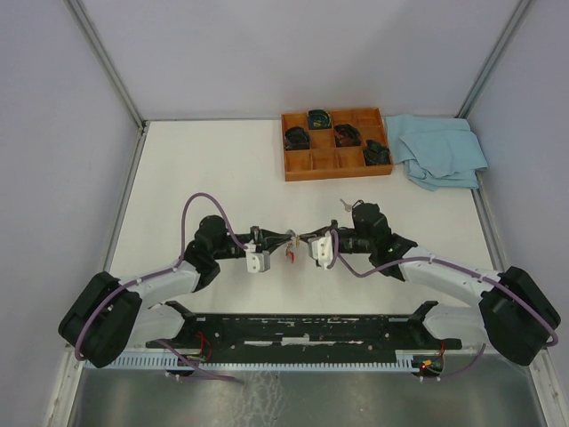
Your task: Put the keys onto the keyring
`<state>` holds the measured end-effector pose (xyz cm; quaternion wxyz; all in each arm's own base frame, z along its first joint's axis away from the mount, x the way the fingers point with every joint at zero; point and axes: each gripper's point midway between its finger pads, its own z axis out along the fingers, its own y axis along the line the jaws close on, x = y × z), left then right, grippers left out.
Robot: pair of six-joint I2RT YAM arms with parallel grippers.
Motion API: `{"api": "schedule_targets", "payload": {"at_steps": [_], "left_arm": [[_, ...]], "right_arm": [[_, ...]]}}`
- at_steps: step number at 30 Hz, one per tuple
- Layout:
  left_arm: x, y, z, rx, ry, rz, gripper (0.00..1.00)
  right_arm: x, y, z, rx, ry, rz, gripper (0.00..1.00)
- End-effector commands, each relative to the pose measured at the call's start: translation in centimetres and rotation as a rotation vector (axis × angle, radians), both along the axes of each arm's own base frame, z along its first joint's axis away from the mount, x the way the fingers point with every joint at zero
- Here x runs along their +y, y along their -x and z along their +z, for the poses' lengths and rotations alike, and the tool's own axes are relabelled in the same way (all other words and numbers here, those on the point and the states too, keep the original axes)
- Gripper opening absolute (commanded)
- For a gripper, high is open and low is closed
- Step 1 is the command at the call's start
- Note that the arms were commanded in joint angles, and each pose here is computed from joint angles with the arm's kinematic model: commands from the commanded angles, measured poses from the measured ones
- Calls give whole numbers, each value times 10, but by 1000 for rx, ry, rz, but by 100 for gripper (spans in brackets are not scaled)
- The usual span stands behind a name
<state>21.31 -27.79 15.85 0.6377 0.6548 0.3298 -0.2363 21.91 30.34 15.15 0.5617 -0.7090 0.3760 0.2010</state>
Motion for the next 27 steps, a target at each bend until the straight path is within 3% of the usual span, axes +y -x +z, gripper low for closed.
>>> {"api": "schedule_targets", "payload": {"at_steps": [1,10,27], "left_arm": [[-1,3,12,-68,37,-23,3],[0,5,19,-80,108,-13,3],[-1,6,18,-75,105,-19,3]], "right_arm": [[2,-6,11,-56,-39,-27,1],[-3,-4,13,-70,-54,-43,1],[-1,-4,20,-112,-102,-54,1]]}}
